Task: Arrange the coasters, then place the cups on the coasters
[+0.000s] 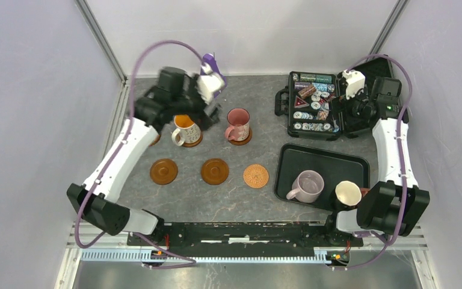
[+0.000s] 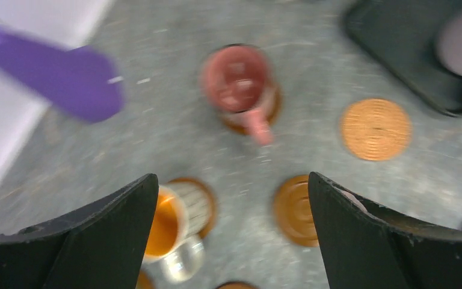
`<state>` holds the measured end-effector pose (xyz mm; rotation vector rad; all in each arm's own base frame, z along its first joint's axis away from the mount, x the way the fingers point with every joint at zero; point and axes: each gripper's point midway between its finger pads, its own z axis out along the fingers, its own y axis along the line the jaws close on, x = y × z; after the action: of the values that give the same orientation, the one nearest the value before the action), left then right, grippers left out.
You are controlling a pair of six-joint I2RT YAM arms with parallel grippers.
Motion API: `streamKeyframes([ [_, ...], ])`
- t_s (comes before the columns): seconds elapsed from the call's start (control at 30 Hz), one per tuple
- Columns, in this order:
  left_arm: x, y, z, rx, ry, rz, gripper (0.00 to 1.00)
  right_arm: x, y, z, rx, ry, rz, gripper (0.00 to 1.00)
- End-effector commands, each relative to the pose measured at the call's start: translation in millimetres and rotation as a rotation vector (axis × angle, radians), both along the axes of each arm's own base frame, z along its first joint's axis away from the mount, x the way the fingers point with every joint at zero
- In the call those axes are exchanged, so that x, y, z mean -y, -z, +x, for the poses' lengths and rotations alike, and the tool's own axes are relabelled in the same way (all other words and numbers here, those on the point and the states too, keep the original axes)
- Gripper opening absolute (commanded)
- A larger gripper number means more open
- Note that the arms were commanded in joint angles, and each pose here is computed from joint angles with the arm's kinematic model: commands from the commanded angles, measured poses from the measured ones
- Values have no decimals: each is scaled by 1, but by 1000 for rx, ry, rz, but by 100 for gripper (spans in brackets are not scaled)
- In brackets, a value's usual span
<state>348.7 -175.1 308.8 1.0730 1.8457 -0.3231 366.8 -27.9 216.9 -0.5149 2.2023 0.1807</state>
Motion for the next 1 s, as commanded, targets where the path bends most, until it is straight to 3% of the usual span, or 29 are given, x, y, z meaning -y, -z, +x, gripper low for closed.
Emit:
streamKeyframes([
  [0.0,83,46,-55,-140,95,-17,100,5,-17,-4,35,-2,-33,98],
  [0.2,170,104,-129,-192,250,40,100,12,-1,-28,-99,-48,-47,98],
  [0.4,229,129,-161,-236,301,5,99,46,21,-58,-196,-20,-36,98],
  [0.57,268,156,-191,-281,344,21,93,65,34,-73,-234,-4,-42,98],
  [0.73,300,181,-209,-333,341,41,88,71,41,-80,-241,-8,-53,98],
  [0.97,330,204,-204,-333,309,63,76,69,42,-83,-235,-23,-38,98],
])
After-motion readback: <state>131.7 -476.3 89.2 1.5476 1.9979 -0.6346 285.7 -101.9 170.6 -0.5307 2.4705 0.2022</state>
